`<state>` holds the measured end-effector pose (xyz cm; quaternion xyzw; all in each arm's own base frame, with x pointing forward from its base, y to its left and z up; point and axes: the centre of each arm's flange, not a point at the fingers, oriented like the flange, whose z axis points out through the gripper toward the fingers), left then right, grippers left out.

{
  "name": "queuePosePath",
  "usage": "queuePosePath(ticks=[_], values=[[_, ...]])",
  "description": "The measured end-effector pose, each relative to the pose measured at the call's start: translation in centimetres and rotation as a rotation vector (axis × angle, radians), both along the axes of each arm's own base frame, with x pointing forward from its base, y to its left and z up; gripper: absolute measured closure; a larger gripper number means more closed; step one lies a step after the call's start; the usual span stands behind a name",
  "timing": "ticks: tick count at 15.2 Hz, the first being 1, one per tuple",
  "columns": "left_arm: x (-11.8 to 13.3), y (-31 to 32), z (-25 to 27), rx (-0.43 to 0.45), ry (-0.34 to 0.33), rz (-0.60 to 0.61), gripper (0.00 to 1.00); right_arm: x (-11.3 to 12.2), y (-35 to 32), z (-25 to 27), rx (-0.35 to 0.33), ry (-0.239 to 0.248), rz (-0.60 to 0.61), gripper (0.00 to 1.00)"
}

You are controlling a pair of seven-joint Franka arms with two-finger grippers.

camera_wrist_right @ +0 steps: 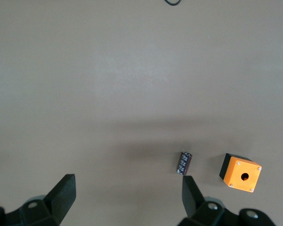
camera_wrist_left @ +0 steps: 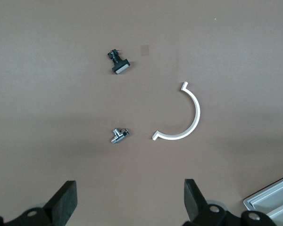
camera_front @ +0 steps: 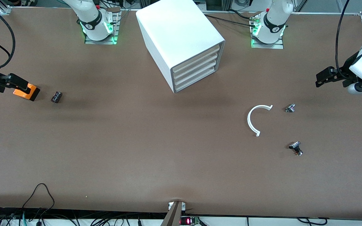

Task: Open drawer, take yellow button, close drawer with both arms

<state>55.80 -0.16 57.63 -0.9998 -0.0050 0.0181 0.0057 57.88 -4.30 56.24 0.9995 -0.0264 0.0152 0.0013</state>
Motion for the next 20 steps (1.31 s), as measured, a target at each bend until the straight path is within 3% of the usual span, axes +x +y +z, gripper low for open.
queuePosePath(ticks=[20], values=[[0.8,-1.1,0.7,-0.001,-0.016,-0.023,0.00,-0.4,0.2,0.1,0.001,-0.003,0.006,0.00]])
